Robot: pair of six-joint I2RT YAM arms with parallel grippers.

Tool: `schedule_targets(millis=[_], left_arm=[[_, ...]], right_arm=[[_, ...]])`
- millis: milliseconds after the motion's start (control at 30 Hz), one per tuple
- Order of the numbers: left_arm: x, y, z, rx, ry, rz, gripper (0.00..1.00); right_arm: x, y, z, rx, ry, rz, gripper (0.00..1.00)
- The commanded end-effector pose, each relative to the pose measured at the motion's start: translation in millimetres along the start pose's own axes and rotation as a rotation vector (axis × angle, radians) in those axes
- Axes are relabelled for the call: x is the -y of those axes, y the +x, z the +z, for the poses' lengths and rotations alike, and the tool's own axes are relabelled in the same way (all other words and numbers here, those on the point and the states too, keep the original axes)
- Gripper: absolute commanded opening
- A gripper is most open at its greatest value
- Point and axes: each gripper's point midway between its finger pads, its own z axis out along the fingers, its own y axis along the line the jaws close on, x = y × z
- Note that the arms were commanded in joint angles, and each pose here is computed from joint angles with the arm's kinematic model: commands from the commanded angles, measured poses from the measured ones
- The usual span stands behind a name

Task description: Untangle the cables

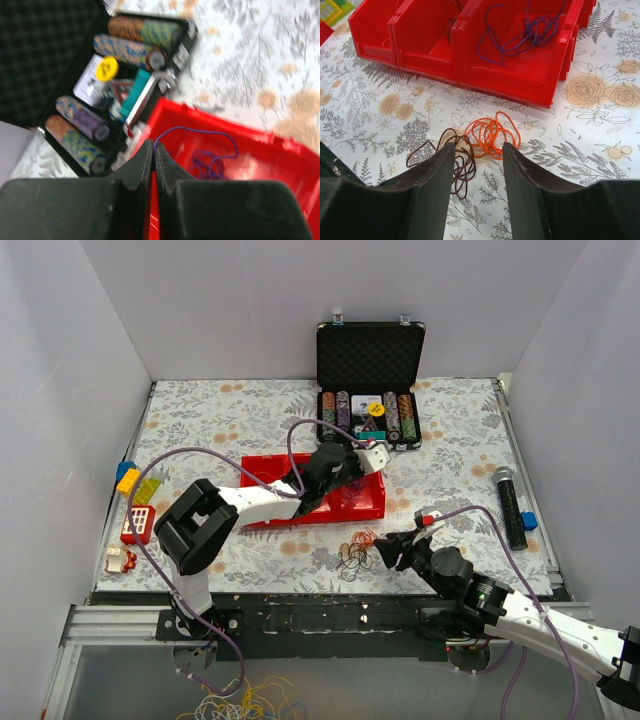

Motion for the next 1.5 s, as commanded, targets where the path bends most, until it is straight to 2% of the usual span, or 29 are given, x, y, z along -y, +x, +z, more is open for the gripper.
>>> schedule_targets(millis=[0,100,200,233,300,400,533,600,833,900,1000,1133,1267,1367,1467], left_arm=[[-4,9,-22,-0.043,-0.012,-0.011,0.00],[-1,31,-26,-0.112,-0.020,0.017,0.00],[0,33,-23,-0.122,-0.018,0.023,0.00],[-2,28,-21,-0.113,-0.016,0.017,0.03],[-1,20,-18,-0.110,0.004,0.002,0.21],[-4,0,-17,-0.074,0.037,-0.006,0.44],[-11,-28,-30,-0.029,0.062,-0.017,0.60],[-5,-40,-40,0.000,0.114,-0.022,0.74],[4,-72,-106,0.096,0.246,0.020,0.98],[26,-71,-127,0.132,0.350,0.043,0.98],[68,-49,-157,0.113,0.531,0.031,0.98],[115,-20,-179,0.045,0.714,-0.021,0.90],[129,9,-180,-0.016,0.738,-0.021,0.79],[117,10,-161,-0.004,0.632,-0.028,0.72],[122,5,-158,0.025,0.668,-0.031,0.70]], right_arm=[[-8,-30,0,0.074,-0.004,0.014,0.51],[-9,-29,0,0.068,-0.007,0.015,0.51],[-10,-27,1,0.062,-0.011,0.019,0.51],[-10,-27,1,0.061,-0.010,0.022,0.51],[-10,-26,2,0.053,-0.010,0.020,0.51],[-11,-26,2,0.044,-0.008,0.016,0.51],[-9,-32,0,0.053,0.007,0.018,0.51],[-7,-34,-1,0.059,0.014,0.016,0.51],[-5,-38,-4,0.072,0.025,0.015,0.51],[-4,-36,-4,0.069,0.026,0.020,0.51],[-4,-35,-3,0.071,0.025,0.025,0.51],[-4,-37,-3,0.075,0.029,0.025,0.51],[-2,-35,-4,0.072,0.038,0.025,0.51],[1,-35,-3,0.076,0.051,0.025,0.51],[1,-40,-1,0.091,0.054,0.002,0.51]])
